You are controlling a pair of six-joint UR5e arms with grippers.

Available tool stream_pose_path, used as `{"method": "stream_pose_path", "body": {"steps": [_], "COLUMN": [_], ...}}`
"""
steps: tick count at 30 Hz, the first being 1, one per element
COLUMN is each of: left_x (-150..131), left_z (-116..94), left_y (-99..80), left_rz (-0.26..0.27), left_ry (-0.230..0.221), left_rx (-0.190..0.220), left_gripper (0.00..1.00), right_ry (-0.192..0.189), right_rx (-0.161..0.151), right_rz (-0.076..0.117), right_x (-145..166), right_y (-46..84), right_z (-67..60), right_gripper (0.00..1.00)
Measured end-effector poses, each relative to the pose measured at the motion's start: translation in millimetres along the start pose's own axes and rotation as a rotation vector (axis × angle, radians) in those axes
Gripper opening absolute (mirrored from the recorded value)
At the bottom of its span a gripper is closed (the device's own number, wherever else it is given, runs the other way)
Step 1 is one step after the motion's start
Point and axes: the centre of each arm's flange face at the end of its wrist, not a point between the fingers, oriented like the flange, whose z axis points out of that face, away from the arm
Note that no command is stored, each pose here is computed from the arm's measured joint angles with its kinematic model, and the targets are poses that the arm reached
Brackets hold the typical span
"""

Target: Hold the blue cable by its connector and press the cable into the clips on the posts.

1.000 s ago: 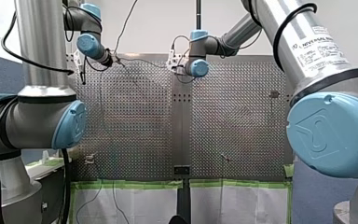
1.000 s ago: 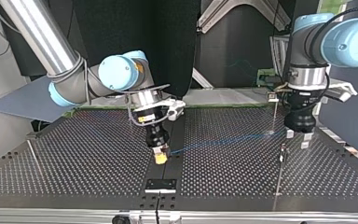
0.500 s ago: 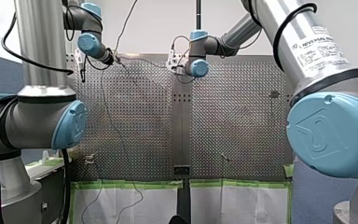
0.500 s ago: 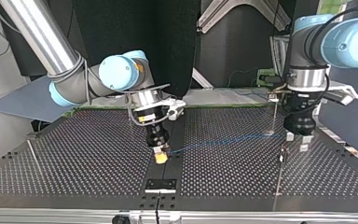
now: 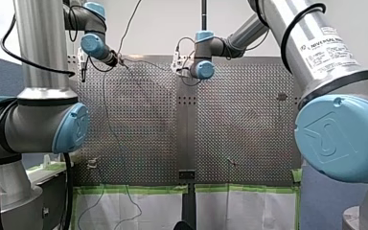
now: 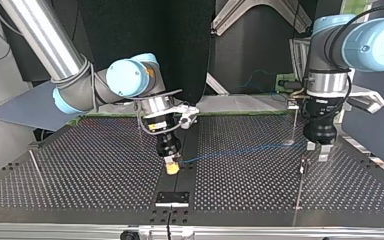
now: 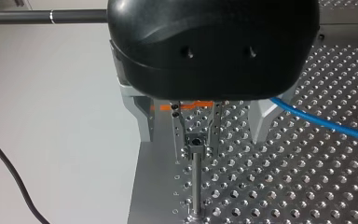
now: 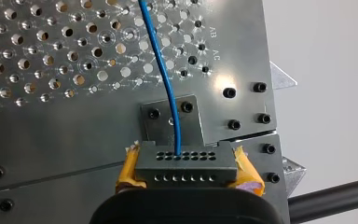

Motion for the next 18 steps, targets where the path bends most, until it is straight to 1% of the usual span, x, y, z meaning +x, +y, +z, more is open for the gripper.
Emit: {"method": "stream_pose_path", "body": {"steps": [18], "left_x": [-0.6], "left_z": [-0.4], "left_y": [-1.1], "left_rz": [0.038], "left_ry": [-0.003], "left_rx": [0.001], "left_gripper": [1.0], "right_ry": [-0.001], "right_rx": [-0.006], "right_rz": [-0.003], "right_x": [-0.7], "right_y": [2.4], "right_z": [0.4], "right_gripper": [0.0]}}
